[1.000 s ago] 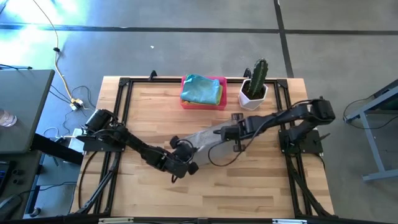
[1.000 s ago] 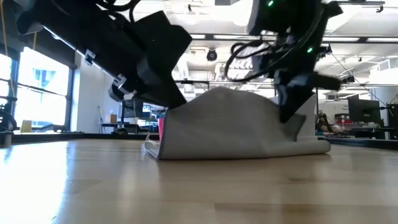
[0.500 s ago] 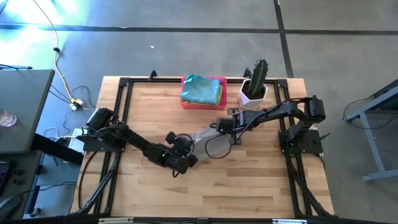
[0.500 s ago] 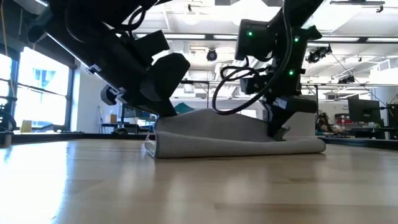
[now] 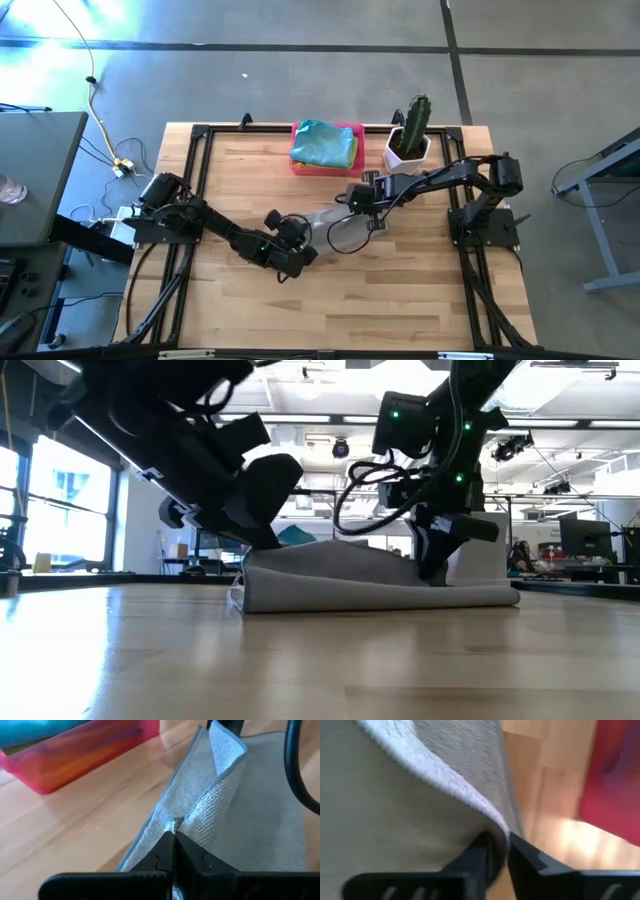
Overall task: Fold microfiber towels
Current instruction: Fold the gray microfiber cloth on the table
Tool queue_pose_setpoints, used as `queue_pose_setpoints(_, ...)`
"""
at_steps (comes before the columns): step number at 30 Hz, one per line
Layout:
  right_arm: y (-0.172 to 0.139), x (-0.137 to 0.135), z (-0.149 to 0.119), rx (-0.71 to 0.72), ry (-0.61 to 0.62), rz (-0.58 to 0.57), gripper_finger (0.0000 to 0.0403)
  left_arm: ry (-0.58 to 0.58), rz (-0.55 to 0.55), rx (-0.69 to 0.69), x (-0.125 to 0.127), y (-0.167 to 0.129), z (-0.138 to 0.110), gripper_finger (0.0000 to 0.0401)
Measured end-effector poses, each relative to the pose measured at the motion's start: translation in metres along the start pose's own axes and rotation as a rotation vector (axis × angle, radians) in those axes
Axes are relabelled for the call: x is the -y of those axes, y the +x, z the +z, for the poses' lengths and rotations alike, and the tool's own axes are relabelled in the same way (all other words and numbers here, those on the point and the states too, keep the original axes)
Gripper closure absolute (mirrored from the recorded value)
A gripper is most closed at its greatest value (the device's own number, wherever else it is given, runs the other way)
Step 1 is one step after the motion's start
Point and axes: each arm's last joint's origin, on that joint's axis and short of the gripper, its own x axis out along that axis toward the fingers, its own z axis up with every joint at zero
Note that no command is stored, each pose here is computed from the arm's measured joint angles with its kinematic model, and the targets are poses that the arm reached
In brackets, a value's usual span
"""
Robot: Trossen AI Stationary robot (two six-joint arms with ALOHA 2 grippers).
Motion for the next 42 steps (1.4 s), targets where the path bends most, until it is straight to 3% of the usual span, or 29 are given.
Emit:
queue_pose_setpoints(6,-0.004,0.004,-0.006,-0.102,-0.032,-0.251,0.0282,0.003,-0.010,-0.061,-0.004,0.006,0.001,0.0401)
queue_pose_setpoints(8,-0.006,0.003,-0.007,-0.123,-0.026,-0.284,0.0274,0.001,-0.011,-0.071,-0.005,0.008,0.001,0.0401)
queue_pose_setpoints(18,-0.008,-0.007,-0.005,-0.090,0.021,-0.193,0.0270,0.025,-0.016,-0.106,-0.006,0.007,-0.001,0.0401)
queue_pose_setpoints(24,-0.007,-0.012,0.006,0.047,0.146,-0.007,0.0270,0.033,0.010,-0.102,-0.009,0.011,0.000,0.0401)
queue_pose_setpoints(28,-0.008,-0.012,0.008,0.067,0.205,0.008,0.0270,0.050,-0.031,-0.161,-0.009,0.013,0.000,0.0397)
queue_pose_setpoints(32,-0.008,-0.013,0.008,0.072,0.234,0.060,0.0270,0.069,-0.044,-0.205,-0.011,0.012,-0.002,0.0360)
queue_pose_setpoints(38,-0.009,-0.020,0.009,0.072,0.297,0.197,0.0270,0.159,0.022,-0.214,-0.020,0.018,-0.002,0.0262)
queue_pose_setpoints(42,-0.012,-0.031,0.009,0.060,0.272,0.230,0.0270,0.222,0.038,-0.212,-0.023,0.023,0.001,0.0210)
